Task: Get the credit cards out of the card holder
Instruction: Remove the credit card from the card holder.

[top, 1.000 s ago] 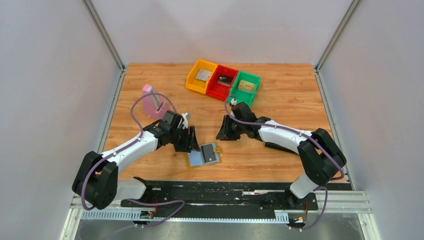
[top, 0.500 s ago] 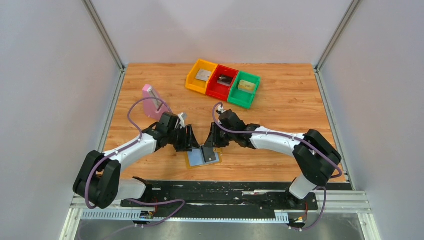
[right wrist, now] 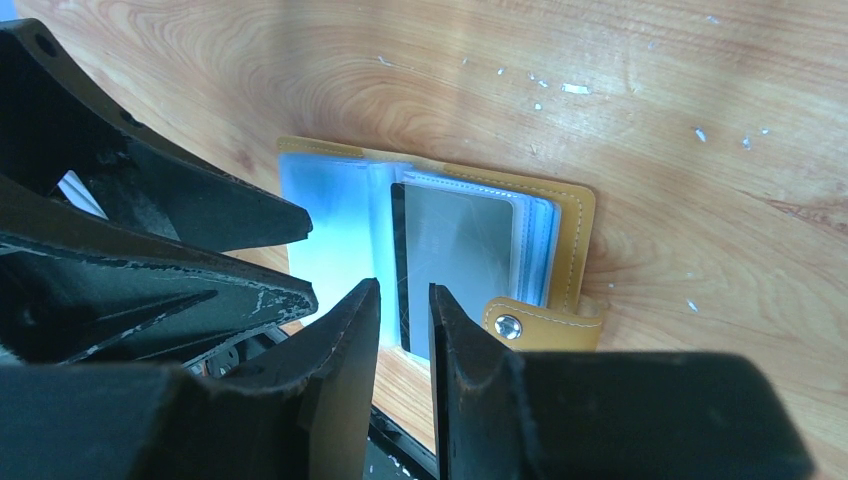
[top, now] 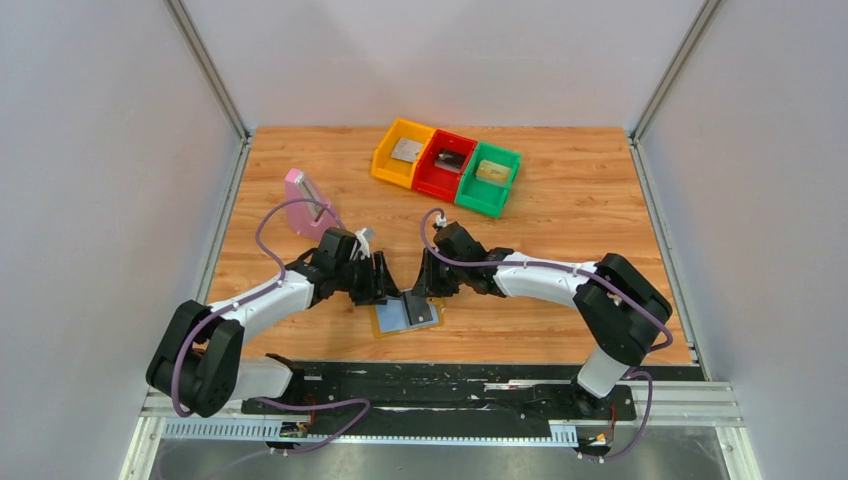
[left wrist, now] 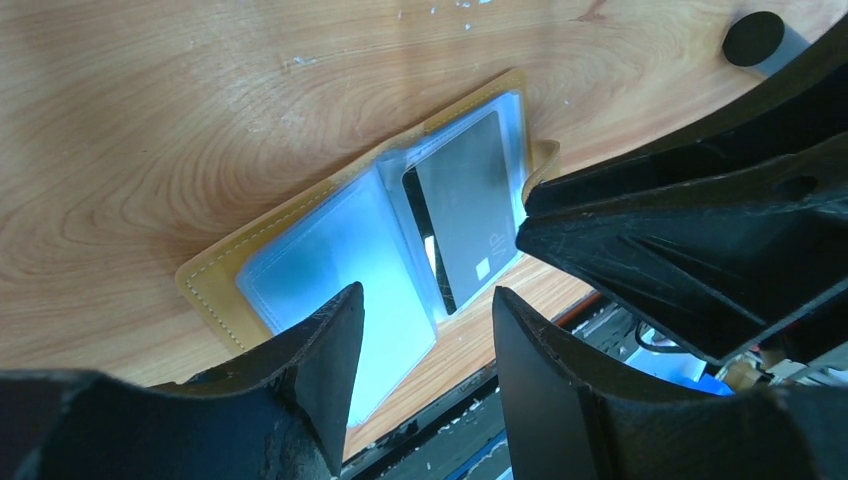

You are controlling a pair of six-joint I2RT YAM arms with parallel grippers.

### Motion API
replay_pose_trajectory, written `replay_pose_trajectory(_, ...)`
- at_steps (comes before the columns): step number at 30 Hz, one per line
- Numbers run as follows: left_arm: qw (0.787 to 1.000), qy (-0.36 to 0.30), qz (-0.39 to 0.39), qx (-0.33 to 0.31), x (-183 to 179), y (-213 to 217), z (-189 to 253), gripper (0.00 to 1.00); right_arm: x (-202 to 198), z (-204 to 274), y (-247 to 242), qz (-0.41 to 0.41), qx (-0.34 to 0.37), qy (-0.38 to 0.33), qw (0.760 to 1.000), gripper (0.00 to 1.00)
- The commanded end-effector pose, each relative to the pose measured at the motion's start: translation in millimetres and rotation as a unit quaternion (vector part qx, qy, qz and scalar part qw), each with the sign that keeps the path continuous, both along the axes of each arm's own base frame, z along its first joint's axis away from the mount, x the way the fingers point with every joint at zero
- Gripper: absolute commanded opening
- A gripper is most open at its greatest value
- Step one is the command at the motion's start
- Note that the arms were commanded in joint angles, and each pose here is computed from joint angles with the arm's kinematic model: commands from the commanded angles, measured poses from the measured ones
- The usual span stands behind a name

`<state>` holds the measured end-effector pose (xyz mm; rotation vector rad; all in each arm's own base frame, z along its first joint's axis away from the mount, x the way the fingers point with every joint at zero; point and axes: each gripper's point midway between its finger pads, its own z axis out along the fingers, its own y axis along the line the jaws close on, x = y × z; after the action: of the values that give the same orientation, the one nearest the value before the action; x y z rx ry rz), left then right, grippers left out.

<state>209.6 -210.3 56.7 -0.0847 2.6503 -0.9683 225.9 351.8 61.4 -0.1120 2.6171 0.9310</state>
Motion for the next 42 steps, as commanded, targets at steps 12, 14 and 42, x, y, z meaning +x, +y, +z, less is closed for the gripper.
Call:
replay_pose_trajectory(12, 1.000, -0.006, 0.003, -0.024, 6.0, -7.0, -2.9, 0.57, -5.7, -23.0, -10.0, -0.005, -0.041, 0.002, 0.999, 0.27)
replay_pose_trajectory(14, 1.000, -0.005, 0.004, -0.026, 5.5, -7.6, -5.4, 0.57, -6.5, -26.7, -12.9, -0.007, -0.052, 0.001, 0.999, 0.27)
replay_pose_trajectory(42, 0.996, 0.018, 0.011, -0.084, 11.1, -26.5, -29.6, 0.31, -17.5, -46.0, -28.9, -0.027, -0.083, 0.017, 0.996, 0.24)
